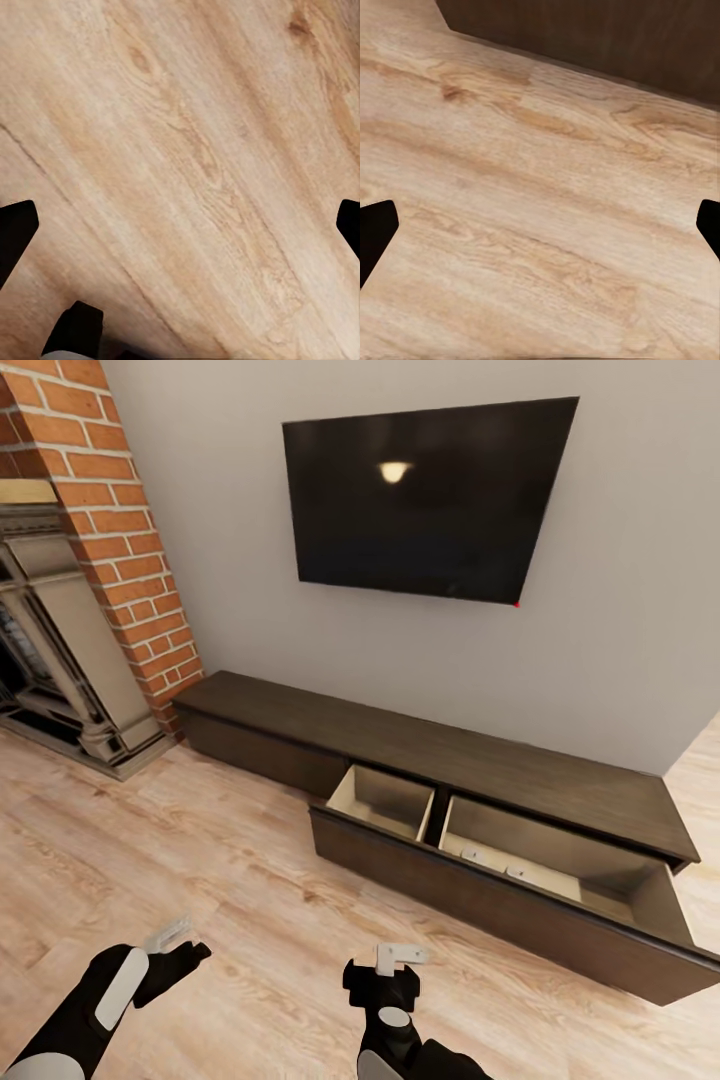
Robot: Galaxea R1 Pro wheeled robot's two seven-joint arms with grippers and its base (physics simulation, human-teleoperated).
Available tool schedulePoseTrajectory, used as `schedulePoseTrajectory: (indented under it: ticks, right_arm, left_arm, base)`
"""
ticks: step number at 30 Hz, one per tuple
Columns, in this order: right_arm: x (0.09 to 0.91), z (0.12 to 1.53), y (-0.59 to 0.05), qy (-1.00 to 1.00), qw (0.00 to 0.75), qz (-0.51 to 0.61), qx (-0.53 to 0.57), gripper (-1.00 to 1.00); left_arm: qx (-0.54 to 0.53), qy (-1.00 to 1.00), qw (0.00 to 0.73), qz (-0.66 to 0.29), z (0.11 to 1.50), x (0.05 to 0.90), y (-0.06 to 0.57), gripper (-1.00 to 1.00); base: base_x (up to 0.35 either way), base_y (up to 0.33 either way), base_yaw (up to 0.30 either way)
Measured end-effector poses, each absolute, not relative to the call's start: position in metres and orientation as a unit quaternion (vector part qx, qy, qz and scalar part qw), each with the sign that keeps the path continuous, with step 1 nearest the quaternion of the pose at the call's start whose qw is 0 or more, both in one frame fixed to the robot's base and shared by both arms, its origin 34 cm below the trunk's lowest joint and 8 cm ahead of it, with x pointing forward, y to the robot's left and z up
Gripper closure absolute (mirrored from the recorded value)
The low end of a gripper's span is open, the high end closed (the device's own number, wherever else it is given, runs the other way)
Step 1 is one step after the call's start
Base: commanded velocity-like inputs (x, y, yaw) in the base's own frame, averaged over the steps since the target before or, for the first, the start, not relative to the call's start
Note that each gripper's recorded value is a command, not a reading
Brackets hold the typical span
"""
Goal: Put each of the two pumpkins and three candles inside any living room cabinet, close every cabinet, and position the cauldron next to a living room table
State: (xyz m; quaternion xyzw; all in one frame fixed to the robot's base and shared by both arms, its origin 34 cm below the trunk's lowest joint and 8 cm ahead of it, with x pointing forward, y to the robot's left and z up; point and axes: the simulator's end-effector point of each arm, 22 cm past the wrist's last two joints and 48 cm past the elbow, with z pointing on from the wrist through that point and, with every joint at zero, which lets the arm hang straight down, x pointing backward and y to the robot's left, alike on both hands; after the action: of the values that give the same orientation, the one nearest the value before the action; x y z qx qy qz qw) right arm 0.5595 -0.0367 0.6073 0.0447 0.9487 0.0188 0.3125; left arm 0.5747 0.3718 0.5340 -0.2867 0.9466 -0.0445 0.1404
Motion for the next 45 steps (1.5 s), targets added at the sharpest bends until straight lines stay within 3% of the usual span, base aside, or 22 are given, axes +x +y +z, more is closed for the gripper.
schedulePoseTrajectory:
  ticks: [15, 34, 45]
  right_arm:
    - [0.557, 0.603, -0.037, 0.950, 0.307, 0.018, 0.044, -1.00]
    - [0.548, 0.583, -0.050, 0.956, 0.291, -0.002, 0.040, -1.00]
    - [0.546, 0.579, -0.051, 0.957, 0.287, -0.005, 0.039, -1.00]
  left_arm:
    - [-0.286, 0.948, 0.134, -0.043, 0.529, 0.571, 0.371, -1.00]
    - [-0.286, 0.949, 0.127, -0.043, 0.523, 0.567, 0.368, -1.00]
    - [-0.286, 0.949, 0.125, -0.042, 0.520, 0.566, 0.368, -1.00]
  base:
    - [-0.124, -0.009, 0.250]
    - [-0.191, -0.154, 0.252]
    - [-0.042, -0.021, 0.260]
